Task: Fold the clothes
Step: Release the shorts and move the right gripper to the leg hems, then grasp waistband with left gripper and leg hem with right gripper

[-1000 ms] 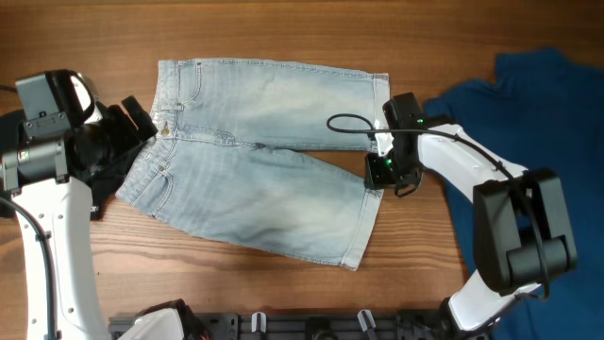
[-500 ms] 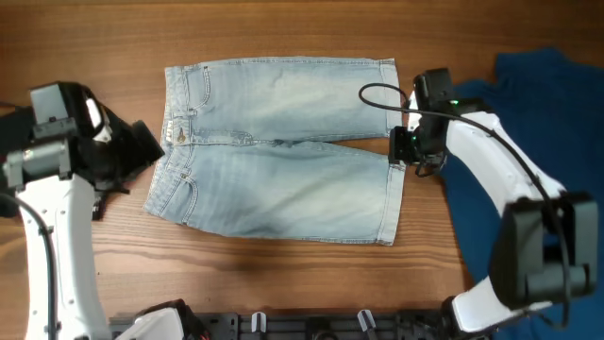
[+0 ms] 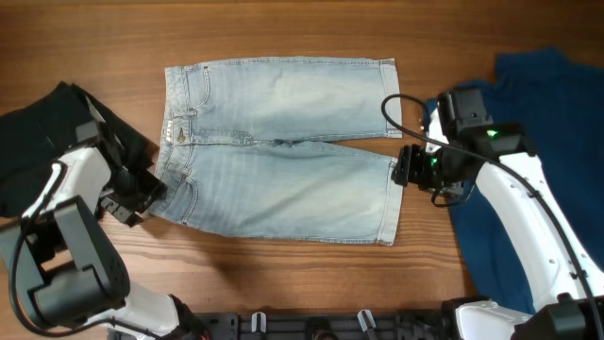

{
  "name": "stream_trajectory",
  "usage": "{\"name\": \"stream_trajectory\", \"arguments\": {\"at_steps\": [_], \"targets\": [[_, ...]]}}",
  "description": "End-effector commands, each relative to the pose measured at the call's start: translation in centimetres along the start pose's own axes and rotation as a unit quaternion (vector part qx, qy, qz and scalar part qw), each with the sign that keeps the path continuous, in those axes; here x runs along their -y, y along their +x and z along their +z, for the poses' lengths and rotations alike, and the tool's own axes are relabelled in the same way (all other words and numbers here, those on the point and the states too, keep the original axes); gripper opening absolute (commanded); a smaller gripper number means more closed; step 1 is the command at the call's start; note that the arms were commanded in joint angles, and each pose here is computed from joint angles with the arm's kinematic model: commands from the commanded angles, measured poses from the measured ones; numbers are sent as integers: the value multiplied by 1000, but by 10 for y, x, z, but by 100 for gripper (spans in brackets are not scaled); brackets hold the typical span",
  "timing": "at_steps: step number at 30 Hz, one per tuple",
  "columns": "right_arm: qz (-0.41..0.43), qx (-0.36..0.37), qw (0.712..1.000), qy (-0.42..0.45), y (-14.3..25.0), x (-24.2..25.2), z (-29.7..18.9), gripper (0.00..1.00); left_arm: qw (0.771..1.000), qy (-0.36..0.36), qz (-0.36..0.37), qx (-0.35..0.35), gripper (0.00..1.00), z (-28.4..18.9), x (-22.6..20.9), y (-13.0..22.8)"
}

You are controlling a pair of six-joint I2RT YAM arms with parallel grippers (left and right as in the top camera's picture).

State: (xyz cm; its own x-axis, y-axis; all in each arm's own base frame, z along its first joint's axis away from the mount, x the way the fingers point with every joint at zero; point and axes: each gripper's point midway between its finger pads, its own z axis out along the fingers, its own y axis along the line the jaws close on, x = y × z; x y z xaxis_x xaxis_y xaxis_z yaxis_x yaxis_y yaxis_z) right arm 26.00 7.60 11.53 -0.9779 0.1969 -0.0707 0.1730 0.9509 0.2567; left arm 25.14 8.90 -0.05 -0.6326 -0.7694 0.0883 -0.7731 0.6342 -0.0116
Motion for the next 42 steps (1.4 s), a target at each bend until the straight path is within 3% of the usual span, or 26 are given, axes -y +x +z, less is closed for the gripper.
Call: {"name": "stream_trajectory", "arguments": {"at_steps": [1, 3, 5, 7, 13, 19, 22, 23, 24, 27, 32, 36, 42], "targets": [[17, -26, 1000, 1, 13, 6, 14, 69, 1000, 6, 7, -28, 56, 20, 3, 3], [20, -38, 999, 5, 21, 11, 22, 73, 999, 4, 7, -32, 38, 22, 3, 4], [25, -55, 998, 12, 34, 19, 36, 73, 999, 6, 7, -33, 4, 22, 4, 4], [31, -86, 996, 9, 54, 25, 50, 72, 998, 38, 21, -55, 4, 20, 14, 13], [52, -149, 987, -37, 105, 28, 86, 52, 996, 45, 41, -68, 4, 17, 15, 19], [70, -106, 990, -64, 94, 25, 107, 55, 996, 44, 42, -71, 4, 16, 15, 20], [74, -108, 989, -62, 95, 26, 107, 40, 994, 56, 57, -77, 4, 15, 18, 23], [75, -111, 989, -60, 96, 26, 106, 31, 994, 57, 61, -77, 4, 15, 18, 23], [76, -116, 989, -58, 99, 27, 106, 16, 993, 56, 64, -77, 4, 14, 18, 24], [63, -119, 989, -52, 98, 28, 100, 4, 993, 57, 64, -74, 4, 10, 17, 25], [38, -122, 992, -14, 76, 21, 50, 4, 995, 39, 67, -64, 4, -19, 10, 27], [-2, -110, 994, -24, 53, -2, -9, 4, 997, 19, 72, -15, 4, -70, 1, 19], [-4, 42, 996, -77, -23, -44, -67, 4, 988, 75, 81, 107, 4, -158, 19, -2]]}}
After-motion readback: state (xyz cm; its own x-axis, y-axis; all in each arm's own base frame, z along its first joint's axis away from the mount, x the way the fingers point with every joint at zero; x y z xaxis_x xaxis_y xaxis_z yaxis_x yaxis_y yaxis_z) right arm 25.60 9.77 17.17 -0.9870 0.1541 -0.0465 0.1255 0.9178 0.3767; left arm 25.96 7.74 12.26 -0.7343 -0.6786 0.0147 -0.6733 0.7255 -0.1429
